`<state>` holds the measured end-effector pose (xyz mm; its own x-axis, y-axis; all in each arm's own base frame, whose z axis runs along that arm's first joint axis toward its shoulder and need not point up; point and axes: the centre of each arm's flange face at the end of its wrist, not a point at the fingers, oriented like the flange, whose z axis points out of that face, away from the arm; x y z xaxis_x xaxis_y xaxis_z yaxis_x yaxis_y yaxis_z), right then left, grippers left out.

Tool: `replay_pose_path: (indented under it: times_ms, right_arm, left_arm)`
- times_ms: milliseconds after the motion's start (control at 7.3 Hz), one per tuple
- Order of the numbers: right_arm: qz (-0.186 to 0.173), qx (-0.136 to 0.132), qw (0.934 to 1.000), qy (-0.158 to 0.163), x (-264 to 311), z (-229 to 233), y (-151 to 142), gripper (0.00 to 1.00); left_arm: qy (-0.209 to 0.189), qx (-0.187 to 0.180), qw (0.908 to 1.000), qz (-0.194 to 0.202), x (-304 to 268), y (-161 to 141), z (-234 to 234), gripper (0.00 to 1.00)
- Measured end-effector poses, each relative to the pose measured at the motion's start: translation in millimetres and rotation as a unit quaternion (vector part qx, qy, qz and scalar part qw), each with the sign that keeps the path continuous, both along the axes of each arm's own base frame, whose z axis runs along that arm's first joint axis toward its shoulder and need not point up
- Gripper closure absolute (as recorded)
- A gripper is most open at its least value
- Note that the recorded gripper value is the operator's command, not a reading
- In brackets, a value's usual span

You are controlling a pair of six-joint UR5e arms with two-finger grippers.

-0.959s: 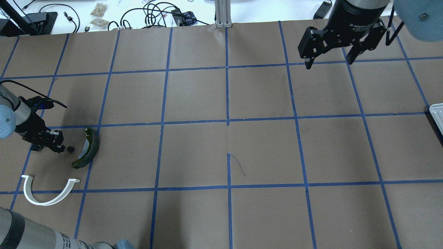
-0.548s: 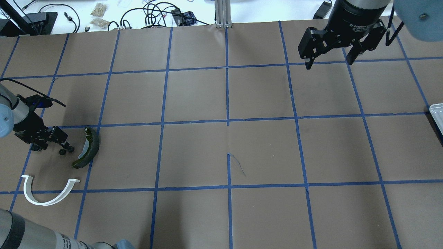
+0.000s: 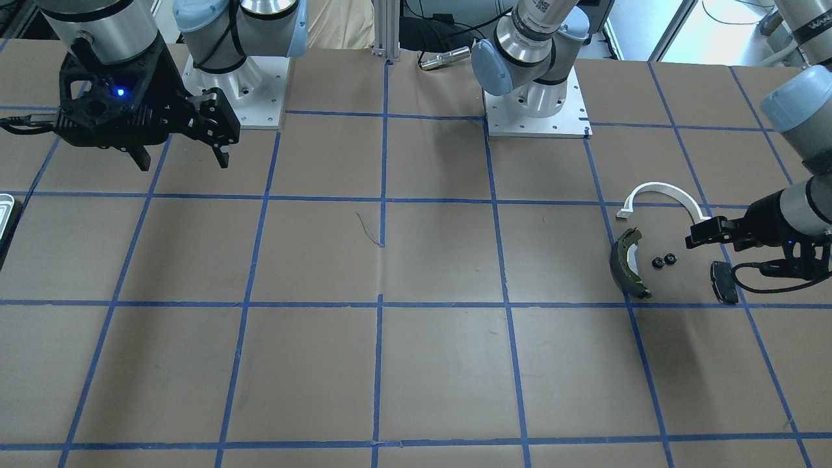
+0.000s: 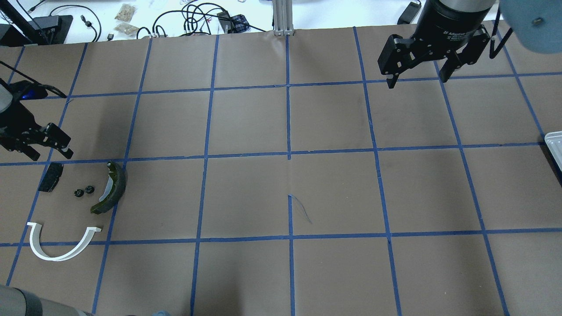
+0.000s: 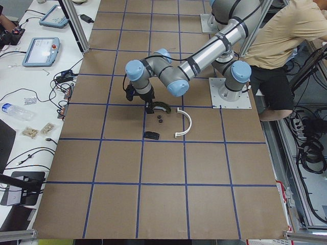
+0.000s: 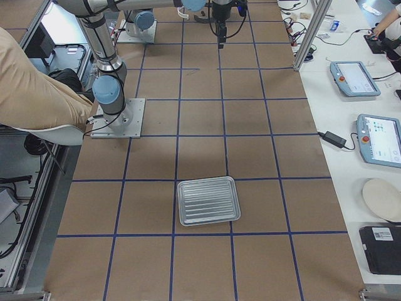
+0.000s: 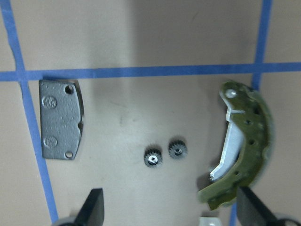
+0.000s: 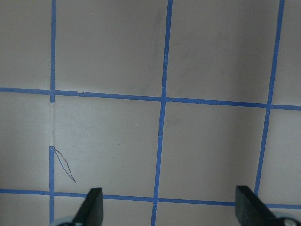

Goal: Place bearing gear from tray to pile

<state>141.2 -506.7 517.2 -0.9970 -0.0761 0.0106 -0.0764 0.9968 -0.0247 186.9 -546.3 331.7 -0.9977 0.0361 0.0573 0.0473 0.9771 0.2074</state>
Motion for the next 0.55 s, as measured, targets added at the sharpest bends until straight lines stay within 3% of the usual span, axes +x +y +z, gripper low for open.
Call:
replay_pose_path:
  times_ms: [411, 548]
  right_arm:
    - [0.0, 0.0, 1.0, 0.0, 0, 0, 0, 0.0]
    - [0.0, 0.0, 1.0, 0.0, 0, 0, 0, 0.0]
  left_arm:
    - [-0.024, -0.061, 0.9947, -0.079, -110, -29, 103, 0.0]
    - [-0.029, -0.074, 0.993, -0.088, -149, -29, 121, 0.0]
